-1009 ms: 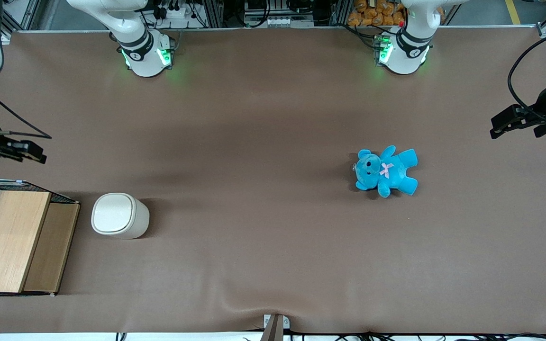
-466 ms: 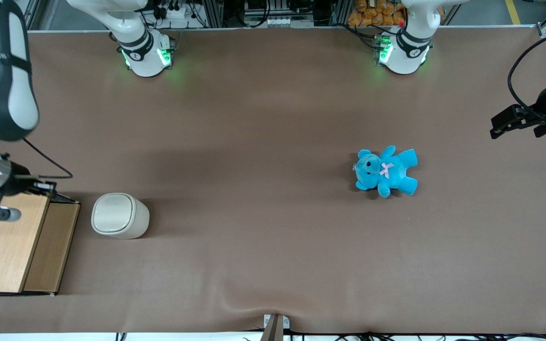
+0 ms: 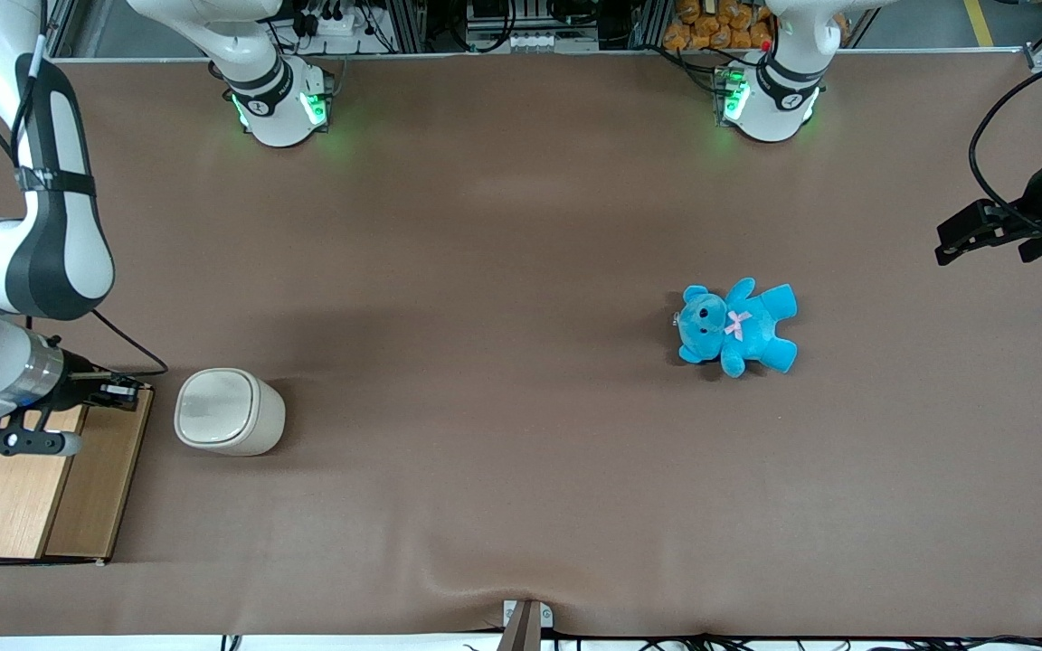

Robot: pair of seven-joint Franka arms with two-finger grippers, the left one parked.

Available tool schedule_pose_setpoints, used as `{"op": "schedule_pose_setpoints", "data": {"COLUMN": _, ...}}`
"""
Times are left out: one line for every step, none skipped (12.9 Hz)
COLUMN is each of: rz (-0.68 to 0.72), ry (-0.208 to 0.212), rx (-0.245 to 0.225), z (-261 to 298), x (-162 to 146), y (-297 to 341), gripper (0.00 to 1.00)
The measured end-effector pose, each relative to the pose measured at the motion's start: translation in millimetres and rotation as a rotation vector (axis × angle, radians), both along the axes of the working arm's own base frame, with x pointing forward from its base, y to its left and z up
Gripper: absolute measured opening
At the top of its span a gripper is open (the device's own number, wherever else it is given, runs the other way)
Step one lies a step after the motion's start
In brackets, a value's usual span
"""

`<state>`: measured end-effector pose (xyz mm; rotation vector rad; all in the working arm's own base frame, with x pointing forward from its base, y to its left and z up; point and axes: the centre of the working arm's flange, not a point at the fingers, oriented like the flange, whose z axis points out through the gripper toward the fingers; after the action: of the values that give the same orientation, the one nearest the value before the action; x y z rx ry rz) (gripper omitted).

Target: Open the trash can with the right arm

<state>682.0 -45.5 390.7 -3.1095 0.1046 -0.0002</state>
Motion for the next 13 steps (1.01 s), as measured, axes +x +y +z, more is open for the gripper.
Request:
{"op": "schedule_pose_setpoints", "data": {"rz": -0.005, "ry": 0.007, "rx": 0.014, "z": -5.8, "x": 0.8, "y": 1.7, "gripper": 0.01}}
{"op": "schedule_pose_setpoints", "data": {"rz": -0.008, "ry": 0.01, "rx": 0.023, "z": -12.0, "x": 2.2, "y": 3.6, "gripper": 0.01}}
{"op": "schedule_pose_setpoints", "data": {"rz": -0.008, "ry": 0.003, "rx": 0.024, "z": -17.2, "x": 4.5, "y": 4.5, "gripper": 0.01}}
{"op": "schedule_pose_setpoints", "data": {"rz": -0.008, "ry": -0.002, "rx": 0.022, "z": -22.4, "x": 6.4, "y": 4.6, "gripper": 0.01}}
{"op": "schedule_pose_setpoints", "data": {"rz": -0.009, "ry": 0.001, "rx": 0.022, "z": -28.0, "x": 7.5, "y": 4.5, "gripper": 0.01}}
{"op": "schedule_pose_setpoints", "data": {"rz": -0.009, "ry": 0.004, "rx": 0.021, "z": -34.4, "x": 8.7, "y": 4.4, "gripper": 0.01}}
{"op": "schedule_pose_setpoints", "data": {"rz": -0.009, "ry": 0.003, "rx": 0.02, "z": -39.6, "x": 9.9, "y": 4.3, "gripper": 0.01}}
{"op": "schedule_pose_setpoints", "data": {"rz": -0.01, "ry": 0.004, "rx": 0.019, "z": -43.5, "x": 10.7, "y": 4.2, "gripper": 0.01}}
{"op": "schedule_pose_setpoints", "data": {"rz": -0.01, "ry": 0.009, "rx": 0.019, "z": -47.3, "x": 10.9, "y": 4.2, "gripper": 0.01}}
{"op": "schedule_pose_setpoints", "data": {"rz": -0.01, "ry": 0.013, "rx": 0.019, "z": -50.1, "x": 10.9, "y": 4.2, "gripper": 0.01}}
{"op": "schedule_pose_setpoints", "data": {"rz": -0.01, "ry": 0.016, "rx": 0.019, "z": -51.7, "x": 10.9, "y": 4.3, "gripper": 0.01}}
{"op": "schedule_pose_setpoints", "data": {"rz": -0.009, "ry": 0.02, "rx": 0.02, "z": -53.7, "x": 10.8, "y": 4.8, "gripper": 0.01}}
{"op": "schedule_pose_setpoints", "data": {"rz": -0.007, "ry": 0.026, "rx": 0.02, "z": -56.5, "x": 10.6, "y": 6.1, "gripper": 0.01}}
